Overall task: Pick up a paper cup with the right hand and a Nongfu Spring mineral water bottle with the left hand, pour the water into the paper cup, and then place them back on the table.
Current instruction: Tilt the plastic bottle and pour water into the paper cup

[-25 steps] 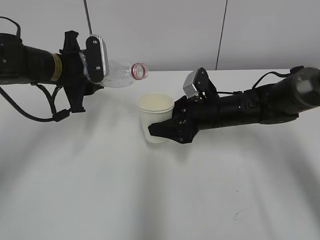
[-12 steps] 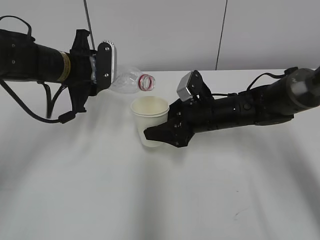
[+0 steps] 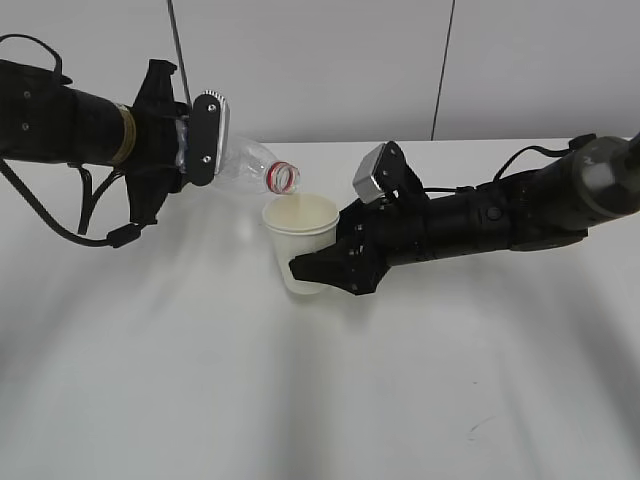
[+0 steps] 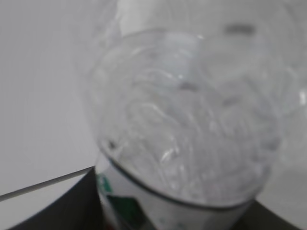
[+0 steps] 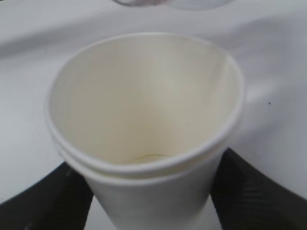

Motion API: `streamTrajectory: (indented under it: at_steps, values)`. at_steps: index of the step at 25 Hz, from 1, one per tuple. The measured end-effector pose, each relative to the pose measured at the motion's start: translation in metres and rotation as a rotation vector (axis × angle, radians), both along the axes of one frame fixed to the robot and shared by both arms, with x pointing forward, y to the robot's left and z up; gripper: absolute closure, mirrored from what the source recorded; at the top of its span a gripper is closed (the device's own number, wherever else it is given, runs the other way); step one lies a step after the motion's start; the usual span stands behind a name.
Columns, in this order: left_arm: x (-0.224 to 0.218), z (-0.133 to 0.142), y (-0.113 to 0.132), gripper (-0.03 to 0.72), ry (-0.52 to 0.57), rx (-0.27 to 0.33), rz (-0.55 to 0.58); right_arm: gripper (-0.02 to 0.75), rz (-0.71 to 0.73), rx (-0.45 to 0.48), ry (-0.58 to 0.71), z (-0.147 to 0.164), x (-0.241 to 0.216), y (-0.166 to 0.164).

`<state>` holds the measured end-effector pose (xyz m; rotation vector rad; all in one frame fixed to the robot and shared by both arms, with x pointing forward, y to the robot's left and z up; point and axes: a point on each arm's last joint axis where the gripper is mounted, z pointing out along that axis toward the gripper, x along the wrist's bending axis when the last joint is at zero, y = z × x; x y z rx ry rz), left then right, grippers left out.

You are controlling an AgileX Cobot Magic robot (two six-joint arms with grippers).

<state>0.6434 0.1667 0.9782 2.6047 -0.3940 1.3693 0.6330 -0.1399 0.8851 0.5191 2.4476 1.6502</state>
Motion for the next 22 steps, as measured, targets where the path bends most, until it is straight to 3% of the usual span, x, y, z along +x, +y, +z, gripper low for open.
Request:
streamTrajectory:
  at_steps: [22]
  values:
    - [-0.004,0.0,-0.012,0.356,-0.031,0.091,-0.017,0.216,0.03,-0.024,0.007,-0.002,-0.003,0.0]
